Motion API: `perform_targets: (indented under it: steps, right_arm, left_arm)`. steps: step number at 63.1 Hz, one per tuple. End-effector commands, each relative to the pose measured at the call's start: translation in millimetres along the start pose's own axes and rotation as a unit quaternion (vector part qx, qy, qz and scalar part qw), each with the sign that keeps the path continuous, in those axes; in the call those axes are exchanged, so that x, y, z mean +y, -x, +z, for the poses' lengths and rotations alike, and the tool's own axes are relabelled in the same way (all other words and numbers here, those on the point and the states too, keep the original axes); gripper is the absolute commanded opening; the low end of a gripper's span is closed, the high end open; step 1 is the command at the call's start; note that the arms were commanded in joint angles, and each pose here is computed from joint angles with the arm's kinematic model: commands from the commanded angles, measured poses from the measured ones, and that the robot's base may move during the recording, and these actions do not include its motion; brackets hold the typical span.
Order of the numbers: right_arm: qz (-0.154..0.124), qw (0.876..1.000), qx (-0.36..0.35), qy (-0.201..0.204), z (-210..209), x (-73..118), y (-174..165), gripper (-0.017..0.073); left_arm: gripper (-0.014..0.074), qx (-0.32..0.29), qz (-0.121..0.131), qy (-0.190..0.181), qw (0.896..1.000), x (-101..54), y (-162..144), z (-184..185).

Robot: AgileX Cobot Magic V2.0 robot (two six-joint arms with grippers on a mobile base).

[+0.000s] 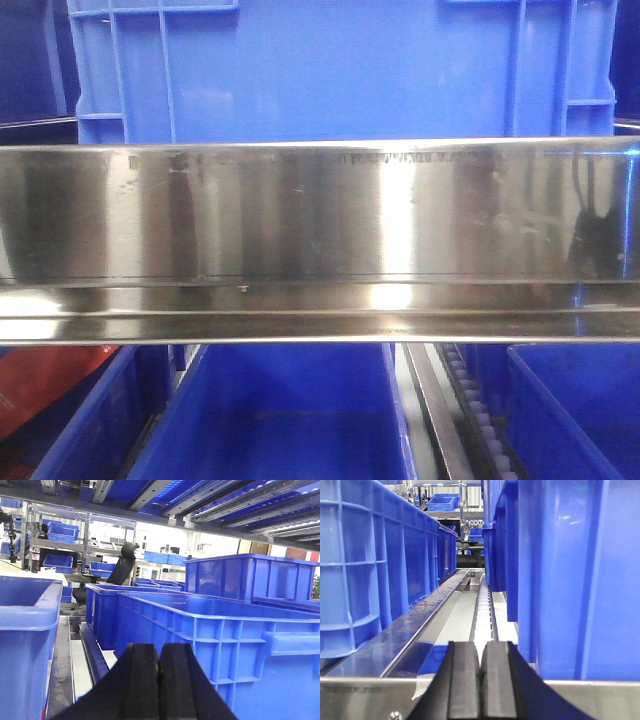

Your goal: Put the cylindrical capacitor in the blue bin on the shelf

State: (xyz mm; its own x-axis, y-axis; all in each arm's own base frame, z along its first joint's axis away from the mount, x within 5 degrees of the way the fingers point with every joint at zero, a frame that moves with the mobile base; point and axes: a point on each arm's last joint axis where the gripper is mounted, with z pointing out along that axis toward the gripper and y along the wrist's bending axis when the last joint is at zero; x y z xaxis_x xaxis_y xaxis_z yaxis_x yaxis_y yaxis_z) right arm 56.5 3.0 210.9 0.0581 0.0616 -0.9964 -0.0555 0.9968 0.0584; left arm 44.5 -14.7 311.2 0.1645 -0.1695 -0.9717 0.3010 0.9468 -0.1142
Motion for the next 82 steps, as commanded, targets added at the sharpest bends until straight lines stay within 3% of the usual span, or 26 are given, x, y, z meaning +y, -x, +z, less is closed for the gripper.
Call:
perform_targets:
  steps: [1,30,33,37,39,44,52,59,68,72,82]
  right_arm:
    - [-0.002,1.0,-0.006,-0.004,0,-0.4,1,-0.0162]
    - [-0.002,1.0,-0.006,-0.004,0,-0.4,1,-0.0162]
    - [-0.002,1.0,-0.006,-0.004,0,-0.4,1,-0.0162]
    - [-0.002,1.0,-0.006,-0.004,0,-0.4,1,-0.0162]
    - [-0.002,1.0,-0.006,-0.004,0,-0.4,1,-0.0162]
    - [-0.002,1.0,-0.006,-0.004,0,-0.4,1,-0.0162]
    - [-0.002,1.0,-0.006,-0.004,0,-0.4,1,-0.0162]
    - [-0.002,1.0,-0.006,-0.004,0,-0.4,1,-0.0162]
    - [-0.002,1.0,-0.006,-0.004,0,-0.4,1,-0.0162]
    - [-0.002,1.0,-0.006,-0.004,0,-0.4,1,-0.0162]
    - [-0.002,1.0,-0.006,-0.004,0,-0.4,1,-0.0162]
  left_arm:
    - [-0.0111,-0.009,-0.002,0.004,1.0,0.5,1,0]
    - [-0.0111,-0.009,0.0,0.004,1.0,0.6,1,0]
    - [-0.0111,-0.007,0.021,0.007,1.0,1.4,-1,-1]
    - [-0.0111,-0.001,0.085,0.023,0.996,4.3,-10,-2]
    - [-0.0111,0.007,0.099,0.036,0.994,6.7,-18,-3]
    - [-0.0111,0.023,0.06,0.067,0.996,11.9,-36,-6]
    - [-0.0111,0.045,0.087,0.128,0.987,21.2,-64,-13]
    - [-0.0111,0.06,0.059,0.173,0.981,28.9,-82,-14]
    - [-0.0111,0.08,0.08,0.18,0.977,32.9,-99,-15]
    - [-0.0111,0.055,0.085,0.174,0.98,32.0,-95,-15]
    - [-0.0111,0.066,0.082,0.149,0.983,29.5,-97,-14]
